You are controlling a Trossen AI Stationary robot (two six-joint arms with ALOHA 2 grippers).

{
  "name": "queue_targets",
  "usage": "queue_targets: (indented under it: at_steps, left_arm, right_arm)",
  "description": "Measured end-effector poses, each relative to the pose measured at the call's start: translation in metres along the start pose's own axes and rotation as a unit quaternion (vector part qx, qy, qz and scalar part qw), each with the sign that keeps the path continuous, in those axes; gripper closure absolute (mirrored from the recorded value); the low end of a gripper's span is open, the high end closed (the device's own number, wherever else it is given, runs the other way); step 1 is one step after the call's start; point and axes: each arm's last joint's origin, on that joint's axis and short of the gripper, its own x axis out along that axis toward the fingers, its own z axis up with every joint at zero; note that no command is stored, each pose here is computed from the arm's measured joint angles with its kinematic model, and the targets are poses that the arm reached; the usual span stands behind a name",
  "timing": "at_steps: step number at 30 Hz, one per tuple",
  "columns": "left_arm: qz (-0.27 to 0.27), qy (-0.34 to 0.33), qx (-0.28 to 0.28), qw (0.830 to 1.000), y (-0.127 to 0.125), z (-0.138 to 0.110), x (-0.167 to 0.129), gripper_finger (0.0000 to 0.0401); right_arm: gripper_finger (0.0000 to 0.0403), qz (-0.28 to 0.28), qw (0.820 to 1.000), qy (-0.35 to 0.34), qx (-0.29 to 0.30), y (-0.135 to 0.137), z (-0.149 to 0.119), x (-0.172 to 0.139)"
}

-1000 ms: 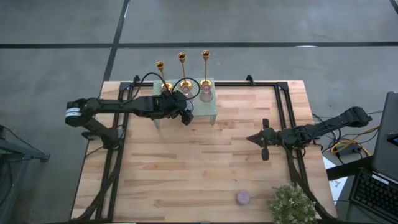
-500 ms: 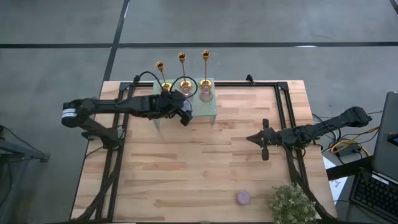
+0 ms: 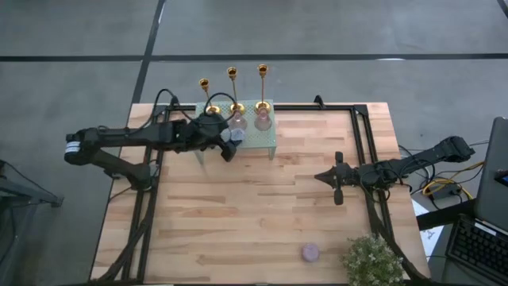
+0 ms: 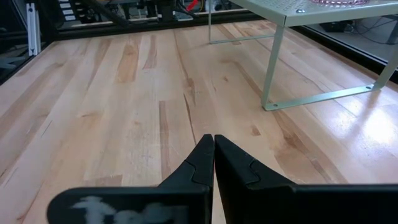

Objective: Pick & Place candle stick holders
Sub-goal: Put the pink scented candle on the shelf

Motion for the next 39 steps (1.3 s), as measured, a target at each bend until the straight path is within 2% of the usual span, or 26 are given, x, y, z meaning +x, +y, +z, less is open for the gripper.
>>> queue_targets:
  at_steps: [6,10,17,22,24,29,32,37,39]
  left_arm:
    - [-0.033,-0.020,0.011,0.999,-0.009,0.000,-0.019,0.0041]
    - [-0.059,-0.023,0.032,0.997,-0.021,-0.008,-0.027,0.0085]
    - [-0.130,-0.025,0.070,0.989,-0.050,-0.037,-0.034,0.0237]
    - [-0.200,-0.053,0.143,0.968,-0.072,-0.065,-0.044,0.0357]
    - [-0.224,-0.070,0.147,0.961,-0.075,-0.076,-0.048,0.0388]
    - [-0.265,-0.110,0.173,0.942,-0.069,-0.105,-0.052,0.0387]
    - [-0.286,-0.136,0.161,0.935,-0.057,-0.121,-0.053,0.0387]
    - [-0.342,-0.178,0.136,0.913,-0.032,-0.146,-0.055,0.0395]
    - [-0.348,-0.189,0.137,0.908,-0.022,-0.158,-0.054,0.0396]
  right_arm:
    - [0.0394,0.000,1.000,0.000,0.000,0.000,0.000,0.000]
    - [0.0394,0.000,1.000,0.000,0.000,0.000,0.000,0.000]
    - [0.0394,0.000,1.000,0.000,0.000,0.000,0.000,0.000]
    - [0.0394,0.000,1.000,0.000,0.000,0.000,0.000,0.000]
    - [0.0394,0.000,1.000,0.000,0.000,0.000,0.000,0.000]
    - [0.0394,0.000,1.000,0.000,0.000,0.000,0.000,0.000]
    - [0.0394,0.000,1.000,-0.001,0.001,0.000,0.000,0.000]
    - [0.0394,0.015,0.996,-0.007,0.090,0.001,0.002,0.000]
    - [0.0394,0.017,0.995,-0.011,0.097,0.001,0.003,0.000]
